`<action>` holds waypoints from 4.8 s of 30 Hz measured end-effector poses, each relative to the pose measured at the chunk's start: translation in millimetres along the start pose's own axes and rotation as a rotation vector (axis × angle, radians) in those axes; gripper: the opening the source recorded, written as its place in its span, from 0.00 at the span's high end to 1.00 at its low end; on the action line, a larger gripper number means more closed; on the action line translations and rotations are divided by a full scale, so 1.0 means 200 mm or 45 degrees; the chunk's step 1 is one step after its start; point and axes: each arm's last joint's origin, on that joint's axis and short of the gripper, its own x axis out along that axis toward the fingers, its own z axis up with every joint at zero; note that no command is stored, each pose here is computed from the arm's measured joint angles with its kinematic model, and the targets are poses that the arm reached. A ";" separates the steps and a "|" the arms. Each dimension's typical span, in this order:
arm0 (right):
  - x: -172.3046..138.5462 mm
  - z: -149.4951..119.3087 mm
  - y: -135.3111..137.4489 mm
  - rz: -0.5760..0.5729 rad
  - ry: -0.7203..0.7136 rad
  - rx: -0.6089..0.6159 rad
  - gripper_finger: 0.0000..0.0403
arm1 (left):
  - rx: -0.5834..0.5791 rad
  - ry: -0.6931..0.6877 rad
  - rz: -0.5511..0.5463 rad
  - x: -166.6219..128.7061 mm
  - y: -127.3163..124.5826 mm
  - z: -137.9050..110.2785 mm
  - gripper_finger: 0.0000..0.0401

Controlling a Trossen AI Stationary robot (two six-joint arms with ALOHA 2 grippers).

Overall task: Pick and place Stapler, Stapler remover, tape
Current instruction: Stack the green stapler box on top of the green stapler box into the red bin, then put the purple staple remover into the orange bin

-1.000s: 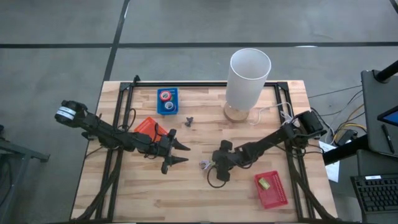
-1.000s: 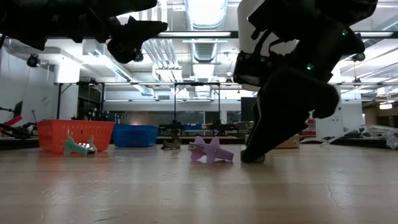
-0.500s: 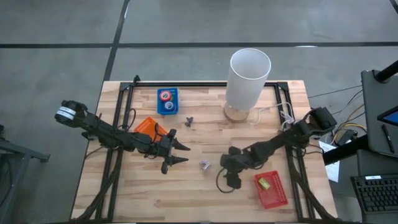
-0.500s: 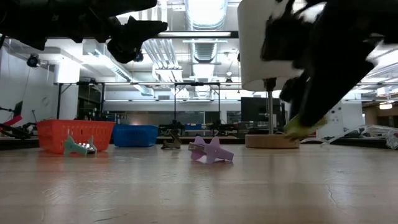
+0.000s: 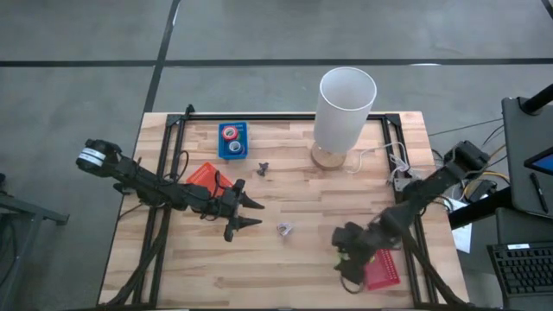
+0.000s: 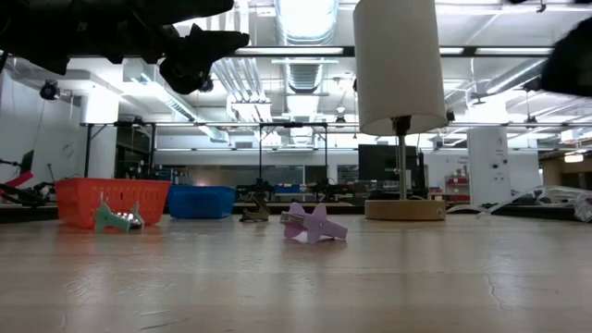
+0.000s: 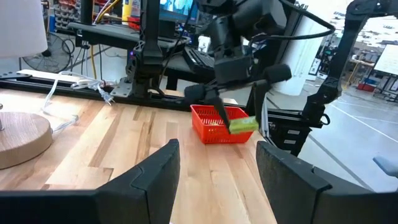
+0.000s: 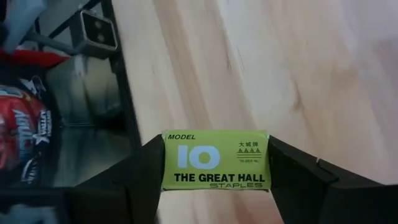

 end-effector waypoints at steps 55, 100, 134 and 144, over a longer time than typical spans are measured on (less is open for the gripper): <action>-0.12 -0.41 -0.08 -0.480 0.021 0.313 0.23 | -0.013 -0.015 -0.003 0.00 0.00 0.01 0.47; 0.54 0.38 -0.16 -0.550 -0.592 -0.983 0.47 | -0.040 0.027 0.016 0.00 0.00 -0.01 0.47; 0.61 0.43 -0.11 -0.689 -0.343 -0.999 0.81 | -0.050 0.040 0.020 0.00 0.00 -0.02 0.47; 0.66 0.43 -0.12 -0.655 -0.348 -0.996 0.88 | -0.050 0.041 0.020 0.00 0.00 -0.02 0.47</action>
